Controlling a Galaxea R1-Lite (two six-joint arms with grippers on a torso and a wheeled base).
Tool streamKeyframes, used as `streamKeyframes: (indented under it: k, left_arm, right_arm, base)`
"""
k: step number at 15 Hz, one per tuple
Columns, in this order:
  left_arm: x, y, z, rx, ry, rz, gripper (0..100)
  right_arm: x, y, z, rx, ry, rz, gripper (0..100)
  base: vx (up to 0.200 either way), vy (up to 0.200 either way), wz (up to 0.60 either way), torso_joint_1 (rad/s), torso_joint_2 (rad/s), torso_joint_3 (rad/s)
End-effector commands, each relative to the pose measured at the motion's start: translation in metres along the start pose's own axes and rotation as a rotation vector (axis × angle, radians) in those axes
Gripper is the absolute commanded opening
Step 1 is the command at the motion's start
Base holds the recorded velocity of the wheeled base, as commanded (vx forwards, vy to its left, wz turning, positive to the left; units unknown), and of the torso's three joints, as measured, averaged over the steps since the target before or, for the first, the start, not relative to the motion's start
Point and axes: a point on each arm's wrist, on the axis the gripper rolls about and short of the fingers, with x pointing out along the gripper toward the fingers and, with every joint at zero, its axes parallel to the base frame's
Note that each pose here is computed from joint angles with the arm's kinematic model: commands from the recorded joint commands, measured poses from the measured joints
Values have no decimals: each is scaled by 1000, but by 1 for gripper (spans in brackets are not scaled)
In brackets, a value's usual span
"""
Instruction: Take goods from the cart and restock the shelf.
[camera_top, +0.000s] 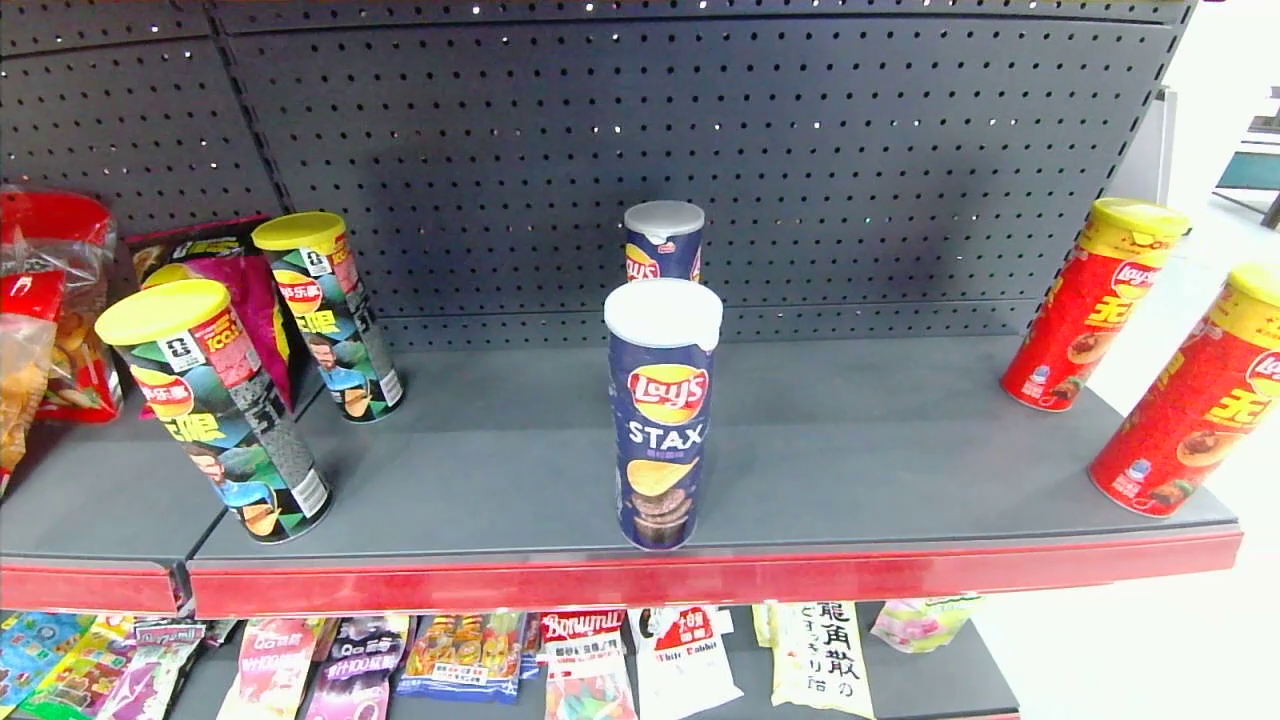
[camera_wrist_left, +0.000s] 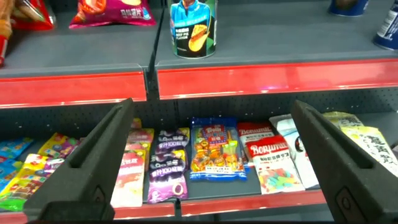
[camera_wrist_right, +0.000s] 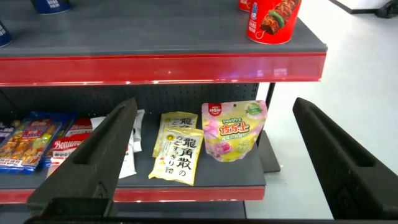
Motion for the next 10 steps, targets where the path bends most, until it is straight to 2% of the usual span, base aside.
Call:
streamKeyframes:
  k: [1, 5, 6, 7, 8, 9, 10]
  left_arm:
    - [0, 0, 0, -1, -1, 1, 100]
    - [0, 0, 0, 4, 5, -5, 100]
    - [0, -1, 0, 33, -4, -39, 100]
    - [-3, -2, 11, 50, -52, -99, 100]
    - [-7, -3, 49, 48, -109, -174, 100]
    - [1, -3, 91, 30, -82, -194, 100]
    - [12, -2, 122, 34, -77, -200, 100]
  right_arm:
    - [0, 0, 0, 0, -1, 2, 100]
    - [0, 0, 0, 0, 1, 2, 100]
    - [0, 0, 0, 1, 2, 2, 100]
    - [0, 0, 0, 1, 2, 2, 100]
    - [0, 0, 0, 1, 2, 2, 100]
    - [0, 0, 0, 1, 2, 2, 100]
    - [0, 0, 0, 1, 2, 2, 100]
  base:
    - [0, 0, 0, 0, 0, 0]
    - [0, 0, 0, 0, 0, 0]
    - [0, 0, 0, 0, 0, 0]
    - [0, 0, 0, 0, 0, 0]
    - [0, 0, 0, 0, 0, 0]
    - [0, 0, 0, 0, 0, 0]
    - [0, 0, 0, 0, 0, 0]
